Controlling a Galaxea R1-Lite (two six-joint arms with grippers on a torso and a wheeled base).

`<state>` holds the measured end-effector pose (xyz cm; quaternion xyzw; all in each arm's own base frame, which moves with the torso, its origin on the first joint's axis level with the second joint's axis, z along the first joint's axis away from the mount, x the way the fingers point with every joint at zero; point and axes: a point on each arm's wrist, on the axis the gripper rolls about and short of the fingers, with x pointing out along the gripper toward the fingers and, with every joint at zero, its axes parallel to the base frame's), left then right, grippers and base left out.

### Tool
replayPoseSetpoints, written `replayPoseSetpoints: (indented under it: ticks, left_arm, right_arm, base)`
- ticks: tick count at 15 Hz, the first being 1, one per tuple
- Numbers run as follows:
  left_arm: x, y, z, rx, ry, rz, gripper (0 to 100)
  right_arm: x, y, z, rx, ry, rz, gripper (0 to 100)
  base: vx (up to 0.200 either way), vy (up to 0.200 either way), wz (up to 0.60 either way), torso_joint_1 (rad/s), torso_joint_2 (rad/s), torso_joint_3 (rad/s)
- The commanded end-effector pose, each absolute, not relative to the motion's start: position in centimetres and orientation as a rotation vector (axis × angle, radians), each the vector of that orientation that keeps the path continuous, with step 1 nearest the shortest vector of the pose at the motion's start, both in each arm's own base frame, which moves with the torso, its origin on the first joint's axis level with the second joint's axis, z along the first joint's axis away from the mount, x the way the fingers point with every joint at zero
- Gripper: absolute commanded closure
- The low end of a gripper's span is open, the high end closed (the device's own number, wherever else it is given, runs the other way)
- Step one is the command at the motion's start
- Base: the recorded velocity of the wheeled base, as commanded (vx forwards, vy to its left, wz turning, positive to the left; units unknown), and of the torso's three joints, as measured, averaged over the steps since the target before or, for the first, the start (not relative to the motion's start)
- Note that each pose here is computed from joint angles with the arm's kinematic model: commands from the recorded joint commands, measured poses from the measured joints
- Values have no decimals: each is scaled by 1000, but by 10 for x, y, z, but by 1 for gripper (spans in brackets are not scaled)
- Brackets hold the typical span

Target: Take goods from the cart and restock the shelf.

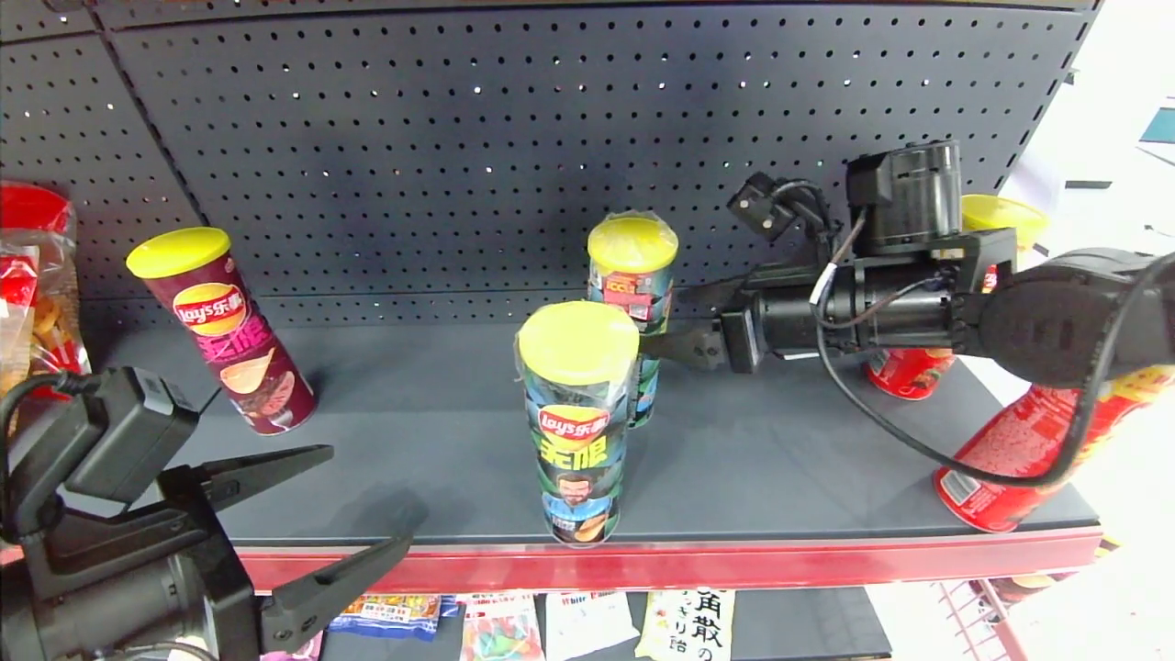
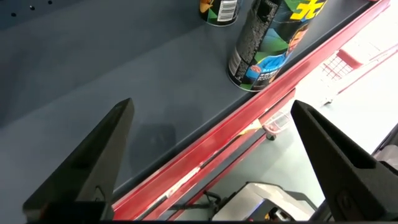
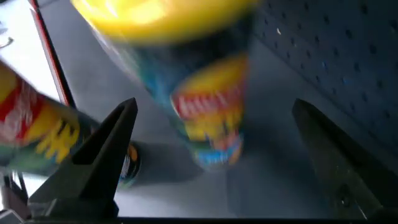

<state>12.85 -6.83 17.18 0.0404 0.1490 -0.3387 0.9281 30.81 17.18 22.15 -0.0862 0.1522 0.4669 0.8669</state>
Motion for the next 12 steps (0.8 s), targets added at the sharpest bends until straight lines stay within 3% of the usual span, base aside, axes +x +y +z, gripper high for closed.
replayPoseSetpoints:
  ticks: [1, 7, 9, 12]
  left_arm:
    - [135, -69, 169, 89, 336, -681, 0]
    - [160, -81, 167, 97, 398, -674, 0]
    - [166, -85, 156, 147, 448, -686, 0]
    - [173, -88, 147, 205, 488, -705, 0]
  right_arm:
    - [269, 147, 235, -183, 302, 945, 0]
    - [177, 99, 223, -178, 309, 949, 0]
    - [139, 80, 222, -172, 257, 950, 0]
    - [124, 72, 233, -109, 214, 927, 0]
  base:
    - [0, 0, 0, 0, 0, 0]
    - [0, 0, 0, 0, 0, 0]
    - [0, 0, 0, 0, 0, 0]
    - [0, 0, 0, 0, 0, 0]
